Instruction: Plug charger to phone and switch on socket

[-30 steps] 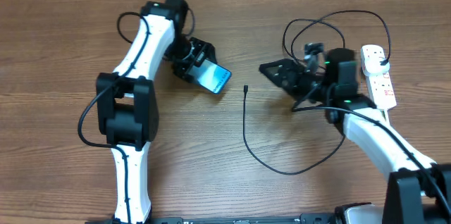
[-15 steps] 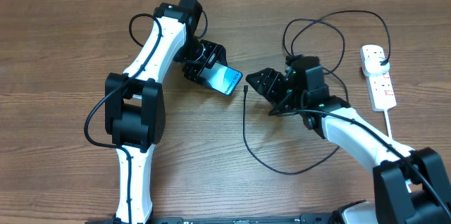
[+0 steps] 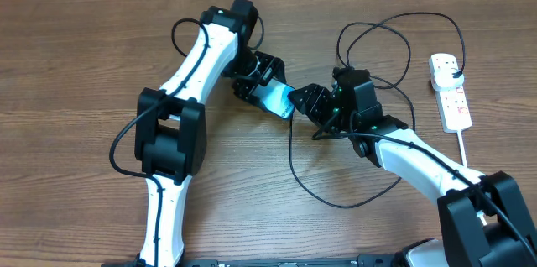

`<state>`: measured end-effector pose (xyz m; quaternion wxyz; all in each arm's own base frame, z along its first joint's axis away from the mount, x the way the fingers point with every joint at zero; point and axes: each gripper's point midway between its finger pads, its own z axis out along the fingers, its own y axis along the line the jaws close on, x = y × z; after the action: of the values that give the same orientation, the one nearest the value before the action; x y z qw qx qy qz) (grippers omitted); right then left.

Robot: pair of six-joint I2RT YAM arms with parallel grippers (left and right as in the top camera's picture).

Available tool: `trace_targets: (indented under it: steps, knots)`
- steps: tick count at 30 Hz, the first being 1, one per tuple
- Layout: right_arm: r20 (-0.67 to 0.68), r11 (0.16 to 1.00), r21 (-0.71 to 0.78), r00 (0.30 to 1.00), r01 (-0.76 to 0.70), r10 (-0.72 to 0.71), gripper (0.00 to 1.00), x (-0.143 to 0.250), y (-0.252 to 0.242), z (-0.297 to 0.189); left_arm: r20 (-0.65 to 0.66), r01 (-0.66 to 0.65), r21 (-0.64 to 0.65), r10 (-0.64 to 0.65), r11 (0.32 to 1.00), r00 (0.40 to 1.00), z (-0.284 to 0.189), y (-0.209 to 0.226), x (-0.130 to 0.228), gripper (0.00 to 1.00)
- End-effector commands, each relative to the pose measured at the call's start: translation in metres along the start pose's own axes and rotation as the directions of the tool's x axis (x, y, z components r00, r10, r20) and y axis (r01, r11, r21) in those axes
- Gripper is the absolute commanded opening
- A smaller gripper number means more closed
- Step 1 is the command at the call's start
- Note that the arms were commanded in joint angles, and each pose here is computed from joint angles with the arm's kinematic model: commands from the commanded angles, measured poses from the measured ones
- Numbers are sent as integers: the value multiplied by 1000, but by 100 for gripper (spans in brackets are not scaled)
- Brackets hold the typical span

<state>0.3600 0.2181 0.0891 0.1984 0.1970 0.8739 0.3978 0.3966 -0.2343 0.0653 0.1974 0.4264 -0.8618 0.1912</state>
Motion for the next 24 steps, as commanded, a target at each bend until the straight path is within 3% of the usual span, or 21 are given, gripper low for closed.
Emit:
trace_targets:
  steps: [1,24]
  knots:
    - [1,1000,3,1000,8,-8,58,-1,4,8,-39,3,24,-2,1000,999,1,-11,19,35]
    - [21,1000,8,1000,8,-8,31,-4,3,9,-139,19,24,-15,1000,990,10,-16,53,35]
